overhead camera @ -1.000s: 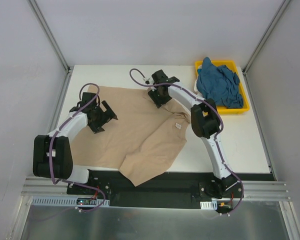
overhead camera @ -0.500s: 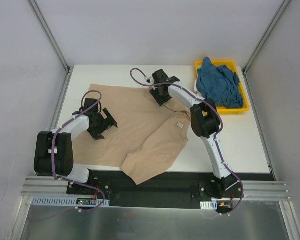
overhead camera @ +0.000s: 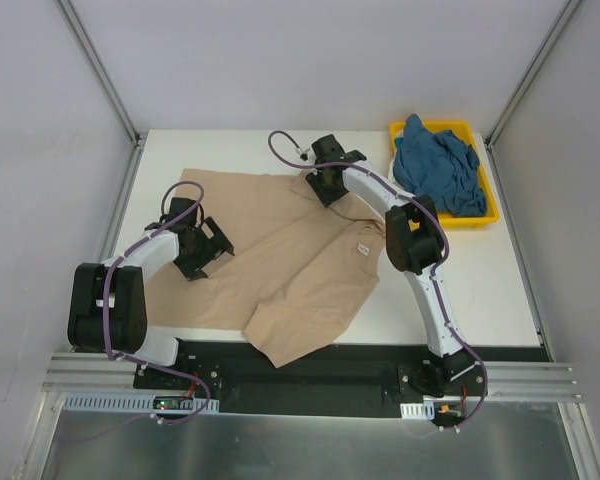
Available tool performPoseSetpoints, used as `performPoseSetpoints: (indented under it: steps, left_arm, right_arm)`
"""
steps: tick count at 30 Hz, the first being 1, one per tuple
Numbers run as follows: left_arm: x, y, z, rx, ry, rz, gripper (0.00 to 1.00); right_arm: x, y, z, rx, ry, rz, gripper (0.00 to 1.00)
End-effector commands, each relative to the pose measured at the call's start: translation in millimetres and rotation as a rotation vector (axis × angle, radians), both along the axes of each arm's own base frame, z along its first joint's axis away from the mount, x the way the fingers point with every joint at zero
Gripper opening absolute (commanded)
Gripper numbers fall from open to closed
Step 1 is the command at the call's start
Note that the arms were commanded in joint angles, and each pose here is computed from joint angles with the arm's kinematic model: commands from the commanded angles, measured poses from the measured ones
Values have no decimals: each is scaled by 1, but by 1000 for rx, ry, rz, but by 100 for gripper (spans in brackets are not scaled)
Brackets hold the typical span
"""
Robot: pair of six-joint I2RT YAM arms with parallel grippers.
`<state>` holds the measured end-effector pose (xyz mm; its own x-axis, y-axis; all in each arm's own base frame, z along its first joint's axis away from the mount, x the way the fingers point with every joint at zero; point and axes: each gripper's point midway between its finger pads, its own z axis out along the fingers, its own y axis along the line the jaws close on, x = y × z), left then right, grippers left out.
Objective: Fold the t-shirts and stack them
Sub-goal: Flatten out the tshirt
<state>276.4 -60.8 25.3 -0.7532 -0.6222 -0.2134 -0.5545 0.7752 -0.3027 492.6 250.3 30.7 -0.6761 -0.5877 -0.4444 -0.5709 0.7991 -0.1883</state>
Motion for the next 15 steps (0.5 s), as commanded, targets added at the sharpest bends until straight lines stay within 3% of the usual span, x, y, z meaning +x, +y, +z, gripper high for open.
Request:
performPoseSetpoints:
  steps: [1,6,15]
  left_arm:
    - [-40,35,-18,164,144,32,99]
    - [-42,39,-17,181,150,43,99]
    - [-41,43,-16,200,155,54,99]
  right_arm:
    - [30,-20,20,-35,-101,-29,47]
    - [42,-29,31,-50,-153,-55,40]
    - [42,-28,27,-19,-132,-55,37]
